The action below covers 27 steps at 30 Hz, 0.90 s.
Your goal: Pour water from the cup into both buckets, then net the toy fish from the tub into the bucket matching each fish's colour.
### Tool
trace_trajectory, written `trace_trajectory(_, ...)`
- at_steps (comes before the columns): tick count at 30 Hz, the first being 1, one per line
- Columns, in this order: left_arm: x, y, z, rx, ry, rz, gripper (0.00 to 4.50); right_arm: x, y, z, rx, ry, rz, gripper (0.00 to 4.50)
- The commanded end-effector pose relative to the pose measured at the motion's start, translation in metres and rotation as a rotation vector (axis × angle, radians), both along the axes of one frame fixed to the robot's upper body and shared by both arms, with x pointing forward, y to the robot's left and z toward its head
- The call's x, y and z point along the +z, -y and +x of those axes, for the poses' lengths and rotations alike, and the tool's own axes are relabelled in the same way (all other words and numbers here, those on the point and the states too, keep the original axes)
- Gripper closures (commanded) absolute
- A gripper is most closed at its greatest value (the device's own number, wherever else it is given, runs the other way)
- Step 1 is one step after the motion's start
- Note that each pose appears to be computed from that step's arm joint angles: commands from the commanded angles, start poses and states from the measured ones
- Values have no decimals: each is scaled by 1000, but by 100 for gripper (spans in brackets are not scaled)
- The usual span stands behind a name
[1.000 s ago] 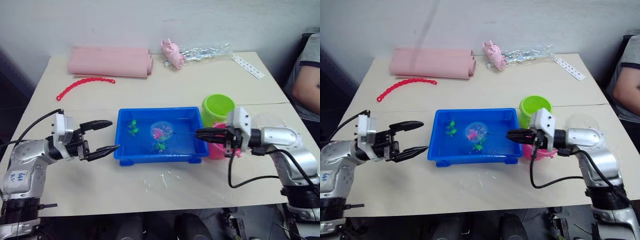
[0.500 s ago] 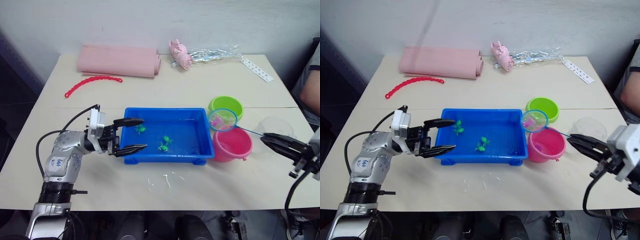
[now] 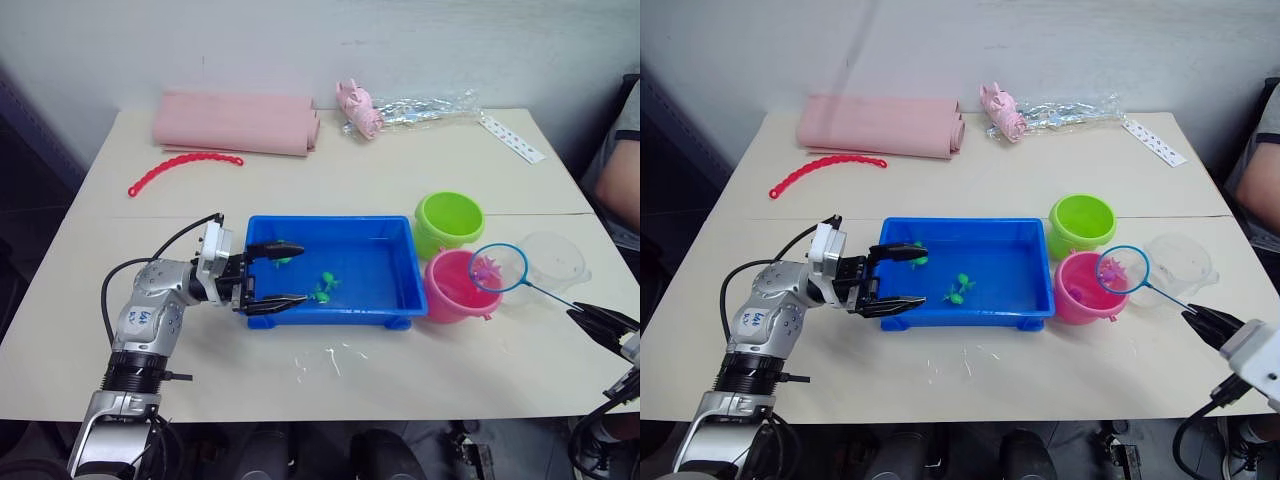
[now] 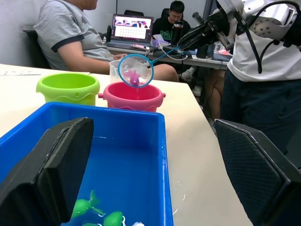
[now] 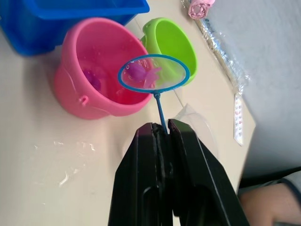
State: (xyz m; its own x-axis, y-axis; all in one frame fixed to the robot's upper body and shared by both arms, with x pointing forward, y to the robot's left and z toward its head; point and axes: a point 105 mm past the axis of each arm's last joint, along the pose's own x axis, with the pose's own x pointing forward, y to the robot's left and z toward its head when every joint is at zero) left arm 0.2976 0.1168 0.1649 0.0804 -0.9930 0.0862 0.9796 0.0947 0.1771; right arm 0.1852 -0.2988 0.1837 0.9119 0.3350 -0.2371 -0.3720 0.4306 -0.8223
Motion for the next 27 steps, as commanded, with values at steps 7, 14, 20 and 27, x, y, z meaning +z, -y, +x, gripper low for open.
trace_trajectory(7, 11, 10, -1, -2, 52, -31, 3, 5, -11, 2, 81, 268, -533, 450)
trace_trajectory(14, 16, 11, 3, 13, 69, -41, 3, -2, -21, 3, 181, 310, -604, 450)
trace_trajectory(20, 13, 11, 3, 18, 77, -39, 3, 2, -28, 2, 203, 385, -677, 450)
trace_trajectory(27, 20, 11, 10, 54, 68, -114, 3, -12, -32, 0, 205, 394, -657, 450)
